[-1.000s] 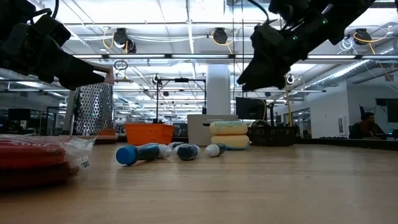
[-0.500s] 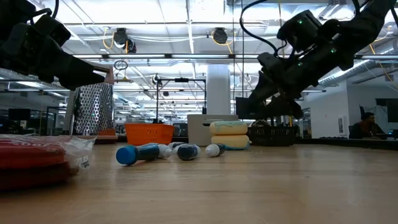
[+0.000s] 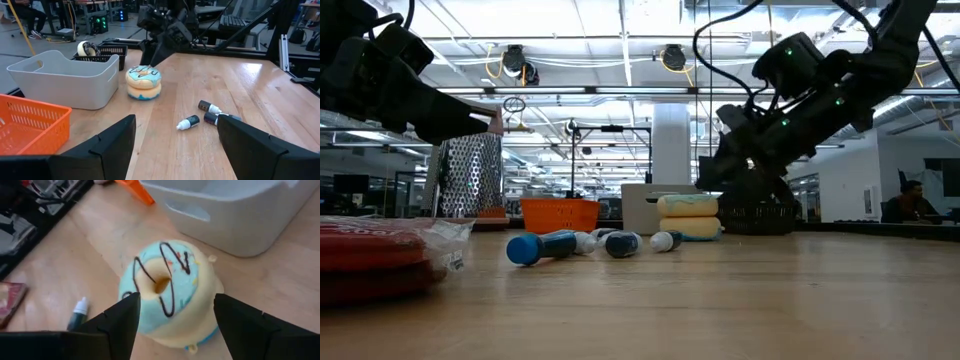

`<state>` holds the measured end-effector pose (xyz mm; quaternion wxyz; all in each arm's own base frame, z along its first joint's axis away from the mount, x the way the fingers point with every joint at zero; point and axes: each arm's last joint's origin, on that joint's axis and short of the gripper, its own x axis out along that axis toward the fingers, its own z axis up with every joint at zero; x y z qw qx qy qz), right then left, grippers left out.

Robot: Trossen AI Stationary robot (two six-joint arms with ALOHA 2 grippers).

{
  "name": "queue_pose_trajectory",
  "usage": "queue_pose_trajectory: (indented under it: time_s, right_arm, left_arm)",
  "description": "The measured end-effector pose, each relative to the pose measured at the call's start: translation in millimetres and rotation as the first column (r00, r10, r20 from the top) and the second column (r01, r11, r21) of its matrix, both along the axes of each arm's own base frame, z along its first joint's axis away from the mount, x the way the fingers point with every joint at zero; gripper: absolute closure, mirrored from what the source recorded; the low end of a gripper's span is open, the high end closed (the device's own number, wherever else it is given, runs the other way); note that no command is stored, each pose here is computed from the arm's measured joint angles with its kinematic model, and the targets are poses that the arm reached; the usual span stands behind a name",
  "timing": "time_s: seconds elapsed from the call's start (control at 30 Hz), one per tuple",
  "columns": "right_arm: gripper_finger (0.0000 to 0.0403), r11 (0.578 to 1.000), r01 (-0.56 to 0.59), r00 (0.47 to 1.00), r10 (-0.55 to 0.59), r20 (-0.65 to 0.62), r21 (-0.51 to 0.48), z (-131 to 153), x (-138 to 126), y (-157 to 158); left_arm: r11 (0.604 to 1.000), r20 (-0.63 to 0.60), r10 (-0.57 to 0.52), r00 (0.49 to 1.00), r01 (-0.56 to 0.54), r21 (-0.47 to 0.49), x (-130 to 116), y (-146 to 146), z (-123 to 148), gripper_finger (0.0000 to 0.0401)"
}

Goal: Pick & Place Food Item
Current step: Put the light blue doughnut into the black bin

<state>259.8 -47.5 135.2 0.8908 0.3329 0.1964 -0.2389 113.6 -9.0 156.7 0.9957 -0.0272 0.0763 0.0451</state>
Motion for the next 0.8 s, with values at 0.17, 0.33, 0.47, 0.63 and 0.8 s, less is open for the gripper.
queue_pose_trajectory:
  time_s: [0.17,0.33,0.47,0.63,0.8]
  right_arm:
    - [0.0177,1.0,0.001,1.0,-0.001,0.007,-0.001,-4.9,2.8,-0.6]
    - [0.0207,1.0,0.006,1.0,-0.006,0.016,-0.001,-6.5,3.9,-3.1]
    - [0.0241,1.0,0.001,1.0,0.0,0.027,-0.014,-5.3,4.6,-3.5]
    - [0.0289,1.0,-0.005,1.0,0.006,0.029,-0.03,-4.6,4.8,-4.2]
    - [0.0335,0.997,-0.027,0.999,0.028,0.016,-0.068,-4.4,4.8,-4.5]
  left_arm:
    - [1.0,0.001,0.0,1.0,0.0,0.0,0.0,0.0,0.1,0.0118]
    - [1.0,0.0,0.0,1.0,0.0,0.0,0.0,0.0,0.0,0.0118]
    - [1.0,0.001,0.0,1.0,0.0,-0.001,0.0,0.0,0.1,0.0118]
    - [1.0,0.0,0.0,1.0,0.0,0.0,0.0,0.0,0.0,0.0118]
    - [1.0,0.0,0.0,1.0,0.0,0.0,0.0,0.0,0.0,0.0118]
